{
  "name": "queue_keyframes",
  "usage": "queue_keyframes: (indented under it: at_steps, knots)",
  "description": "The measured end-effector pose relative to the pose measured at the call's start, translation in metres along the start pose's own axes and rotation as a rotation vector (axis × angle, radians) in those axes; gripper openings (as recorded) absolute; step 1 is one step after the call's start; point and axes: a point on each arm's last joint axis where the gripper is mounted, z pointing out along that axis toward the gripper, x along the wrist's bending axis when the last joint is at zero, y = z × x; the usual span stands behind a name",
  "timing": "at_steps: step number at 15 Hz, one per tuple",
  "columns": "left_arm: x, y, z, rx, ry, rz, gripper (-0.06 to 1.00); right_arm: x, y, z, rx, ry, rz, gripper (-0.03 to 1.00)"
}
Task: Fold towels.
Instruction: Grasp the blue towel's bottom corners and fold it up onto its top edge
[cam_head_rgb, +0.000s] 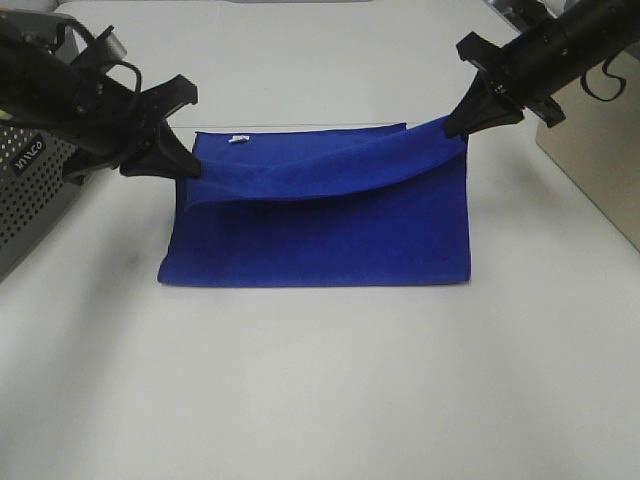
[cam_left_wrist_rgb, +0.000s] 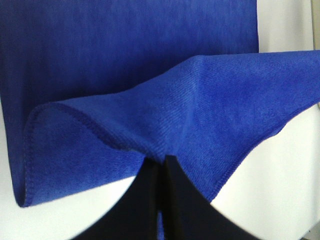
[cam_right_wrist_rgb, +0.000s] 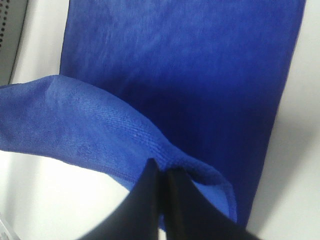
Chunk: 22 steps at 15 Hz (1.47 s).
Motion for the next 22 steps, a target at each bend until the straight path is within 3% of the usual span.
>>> queue_keyframes:
  at_steps: [7, 9, 12, 16, 18, 20, 22]
  knots:
    - [0.004, 0.072, 0.043, -0.205, 0.024, 0.099, 0.00, -0.016, 0.068, 0.051, -0.114, -0.009, -0.079, 0.02]
    - [0.009, 0.091, 0.056, -0.286, 0.045, 0.139, 0.00, -0.029, 0.082, 0.065, -0.205, -0.031, -0.080, 0.02]
    - [0.023, 0.106, 0.076, -0.375, 0.110, 0.225, 0.00, -0.048, 0.090, 0.081, -0.316, -0.082, -0.073, 0.02]
    - [0.048, 0.108, 0.101, -0.432, 0.204, 0.283, 0.00, -0.068, 0.088, 0.103, -0.351, -0.111, -0.056, 0.02]
    - [0.054, 0.108, 0.105, -0.456, 0.230, 0.280, 0.03, -0.069, 0.088, 0.108, -0.375, -0.114, -0.049, 0.11]
    - [0.054, 0.110, 0.104, -0.475, 0.239, 0.281, 0.22, -0.066, 0.089, 0.110, -0.381, -0.113, -0.052, 0.37]
    - [0.054, 0.111, 0.103, -0.484, 0.243, 0.281, 0.55, -0.062, 0.087, 0.113, -0.367, -0.105, -0.058, 0.56]
